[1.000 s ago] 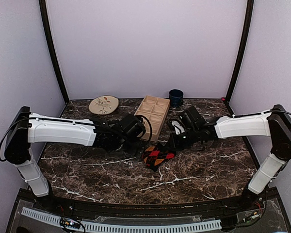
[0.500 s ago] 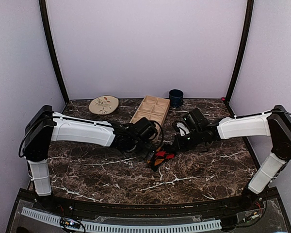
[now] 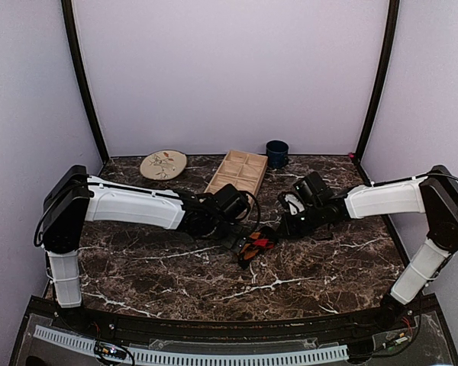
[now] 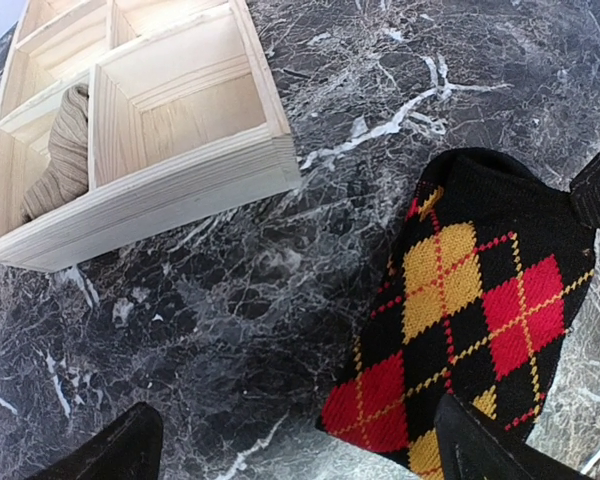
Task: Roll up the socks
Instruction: Fold the sock at the center of the board.
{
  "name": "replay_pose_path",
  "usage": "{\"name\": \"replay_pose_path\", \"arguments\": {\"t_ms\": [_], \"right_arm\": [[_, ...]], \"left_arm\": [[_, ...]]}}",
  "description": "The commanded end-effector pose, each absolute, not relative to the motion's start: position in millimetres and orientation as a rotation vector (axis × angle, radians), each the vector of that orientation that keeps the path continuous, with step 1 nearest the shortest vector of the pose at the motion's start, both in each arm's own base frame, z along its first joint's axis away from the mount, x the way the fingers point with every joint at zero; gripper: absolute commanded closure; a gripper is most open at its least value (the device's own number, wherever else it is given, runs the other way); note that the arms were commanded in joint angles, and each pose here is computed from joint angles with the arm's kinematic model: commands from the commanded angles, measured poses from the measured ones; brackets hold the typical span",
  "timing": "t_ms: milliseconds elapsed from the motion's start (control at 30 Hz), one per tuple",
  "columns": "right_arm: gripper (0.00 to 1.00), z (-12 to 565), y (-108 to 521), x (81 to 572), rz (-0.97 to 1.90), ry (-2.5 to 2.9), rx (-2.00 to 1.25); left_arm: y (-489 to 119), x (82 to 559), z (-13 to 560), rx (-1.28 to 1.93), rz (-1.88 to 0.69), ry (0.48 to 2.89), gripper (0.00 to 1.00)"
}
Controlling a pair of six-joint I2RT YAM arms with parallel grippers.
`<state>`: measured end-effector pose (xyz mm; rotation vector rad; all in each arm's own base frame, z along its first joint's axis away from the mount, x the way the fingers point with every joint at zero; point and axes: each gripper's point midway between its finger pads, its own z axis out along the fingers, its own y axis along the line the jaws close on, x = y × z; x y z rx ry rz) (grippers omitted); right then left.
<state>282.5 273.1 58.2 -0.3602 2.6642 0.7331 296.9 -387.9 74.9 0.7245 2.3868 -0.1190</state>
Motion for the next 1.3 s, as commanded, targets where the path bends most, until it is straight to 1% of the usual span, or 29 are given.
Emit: {"name": "replay_pose_path", "arguments": {"t_ms": [0, 133, 267, 733, 1267], "right_arm": [[1.00, 63.4, 273.5, 287.8, 0.744, 2.628, -0.381], [1.00, 59.9, 273.0, 287.8, 0.738, 2.632, -0.385], [1.00, 54.8, 271.3, 288.2, 0.726, 2.641, -0.384], [1.00, 36.9, 266.0, 292.0, 0.676, 2.672, -0.380], [1.00, 35.1, 265.7, 301.8, 0.660, 2.673, -0.383]], "left_arm": [[-388.1, 291.3, 81.4, 0.718, -0.156, 2.425, 0.04], [-386.2, 282.4, 78.9, 0.717, -0.189, 2.467, 0.10], [-383.5, 276.4, 72.8, 0.719, -0.197, 2.501, 0.13], [-381.1, 269.1, 53.9, 0.741, -0.184, 2.558, 0.14], [-374.1, 260.4, 26.3, 0.754, -0.137, 2.638, 0.14]]}}
